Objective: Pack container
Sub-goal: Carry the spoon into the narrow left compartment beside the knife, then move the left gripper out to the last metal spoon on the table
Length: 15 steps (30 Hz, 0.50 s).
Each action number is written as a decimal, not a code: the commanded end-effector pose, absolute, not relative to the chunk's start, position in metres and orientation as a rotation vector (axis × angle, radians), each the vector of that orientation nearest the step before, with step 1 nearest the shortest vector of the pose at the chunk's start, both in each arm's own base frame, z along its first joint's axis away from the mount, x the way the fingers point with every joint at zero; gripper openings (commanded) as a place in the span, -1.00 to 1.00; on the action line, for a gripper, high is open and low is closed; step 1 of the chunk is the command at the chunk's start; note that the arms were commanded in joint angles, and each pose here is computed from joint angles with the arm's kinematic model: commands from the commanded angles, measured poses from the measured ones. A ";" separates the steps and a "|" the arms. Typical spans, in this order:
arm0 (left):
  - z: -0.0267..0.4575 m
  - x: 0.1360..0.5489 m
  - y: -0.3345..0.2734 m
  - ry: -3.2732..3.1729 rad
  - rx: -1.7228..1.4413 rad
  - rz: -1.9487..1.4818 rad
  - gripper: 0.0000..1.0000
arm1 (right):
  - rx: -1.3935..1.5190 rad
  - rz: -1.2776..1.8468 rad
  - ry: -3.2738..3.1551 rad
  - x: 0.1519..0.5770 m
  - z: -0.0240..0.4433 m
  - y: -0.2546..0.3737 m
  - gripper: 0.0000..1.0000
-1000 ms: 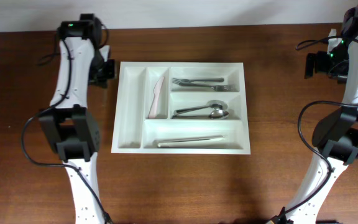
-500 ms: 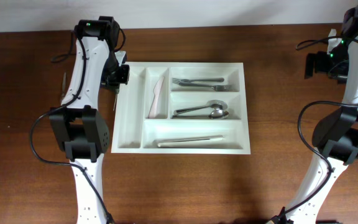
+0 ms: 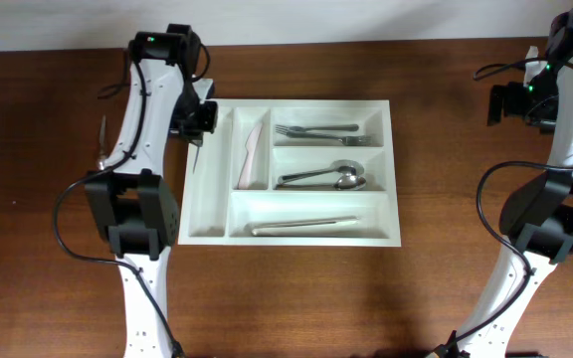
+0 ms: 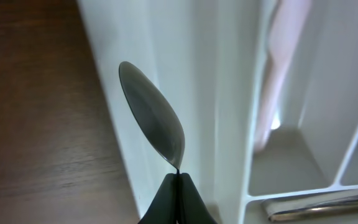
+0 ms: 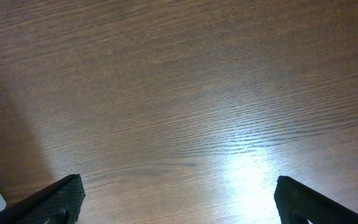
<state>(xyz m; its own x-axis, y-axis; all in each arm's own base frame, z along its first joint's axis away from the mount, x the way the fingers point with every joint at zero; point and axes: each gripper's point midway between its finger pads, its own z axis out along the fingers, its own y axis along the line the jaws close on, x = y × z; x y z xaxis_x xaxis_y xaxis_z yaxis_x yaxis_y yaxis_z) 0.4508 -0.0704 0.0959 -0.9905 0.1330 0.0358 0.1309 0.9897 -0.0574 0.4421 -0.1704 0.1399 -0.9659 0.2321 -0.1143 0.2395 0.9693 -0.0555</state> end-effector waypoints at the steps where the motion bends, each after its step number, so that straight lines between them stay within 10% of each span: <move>1: 0.083 0.450 -0.086 -3.067 -0.256 0.121 -0.96 | 0.352 -0.097 3.012 0.441 0.140 -0.170 0.98; 9: 0.059 0.446 -0.089 -3.018 -0.196 0.109 -0.90 | 0.352 -0.097 3.012 0.441 0.140 -0.170 0.98; 15: 0.059 0.450 -0.089 -3.036 -0.200 0.112 0.30 | 0.352 -0.097 3.012 0.441 0.140 -0.170 0.97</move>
